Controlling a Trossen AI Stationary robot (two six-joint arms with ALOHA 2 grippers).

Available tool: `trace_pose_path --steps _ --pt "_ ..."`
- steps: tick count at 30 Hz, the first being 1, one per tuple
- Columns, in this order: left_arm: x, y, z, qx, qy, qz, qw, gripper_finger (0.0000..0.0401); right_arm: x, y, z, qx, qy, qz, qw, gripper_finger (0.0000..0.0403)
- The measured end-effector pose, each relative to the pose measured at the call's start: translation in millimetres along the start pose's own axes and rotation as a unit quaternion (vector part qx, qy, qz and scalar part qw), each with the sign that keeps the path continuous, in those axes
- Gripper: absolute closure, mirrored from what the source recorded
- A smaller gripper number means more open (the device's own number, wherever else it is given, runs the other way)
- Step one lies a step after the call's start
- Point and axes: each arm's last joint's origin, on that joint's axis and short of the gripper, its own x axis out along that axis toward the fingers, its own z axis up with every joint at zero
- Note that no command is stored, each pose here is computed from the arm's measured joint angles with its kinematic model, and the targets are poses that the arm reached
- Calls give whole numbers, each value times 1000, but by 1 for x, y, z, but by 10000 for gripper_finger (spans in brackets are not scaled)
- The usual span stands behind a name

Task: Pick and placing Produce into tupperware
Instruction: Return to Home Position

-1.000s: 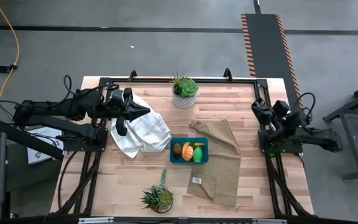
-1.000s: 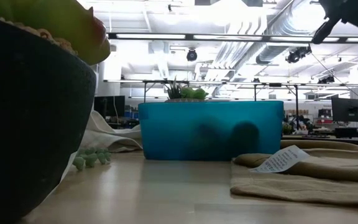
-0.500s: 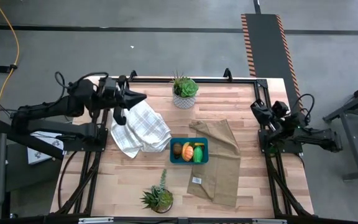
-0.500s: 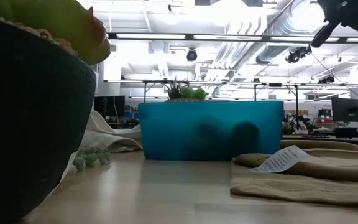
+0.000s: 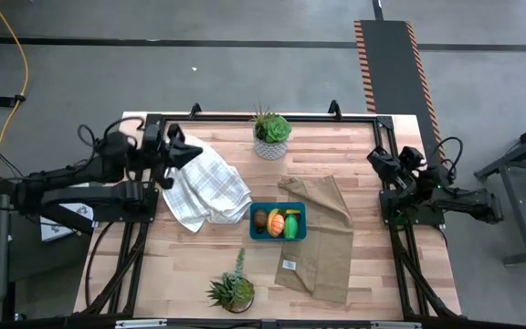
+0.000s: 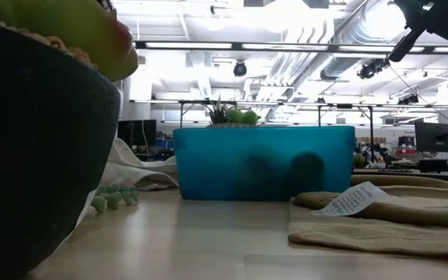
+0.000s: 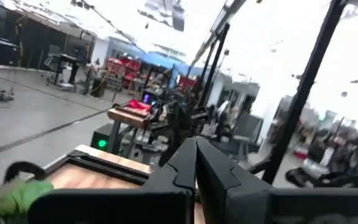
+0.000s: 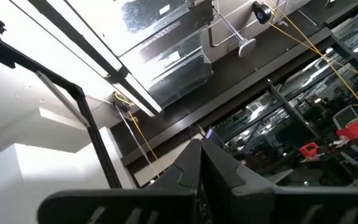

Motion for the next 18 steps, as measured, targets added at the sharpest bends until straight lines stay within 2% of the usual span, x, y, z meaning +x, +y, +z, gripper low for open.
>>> trace_pose_path --steps 8,18 --pt "-43 9 -43 -34 -52 10 998 401 0 0 1 0 -8 -11 1000 403" --pt "-54 18 -73 -9 -58 19 998 401 0 -1 2 13 -23 -27 999 403"
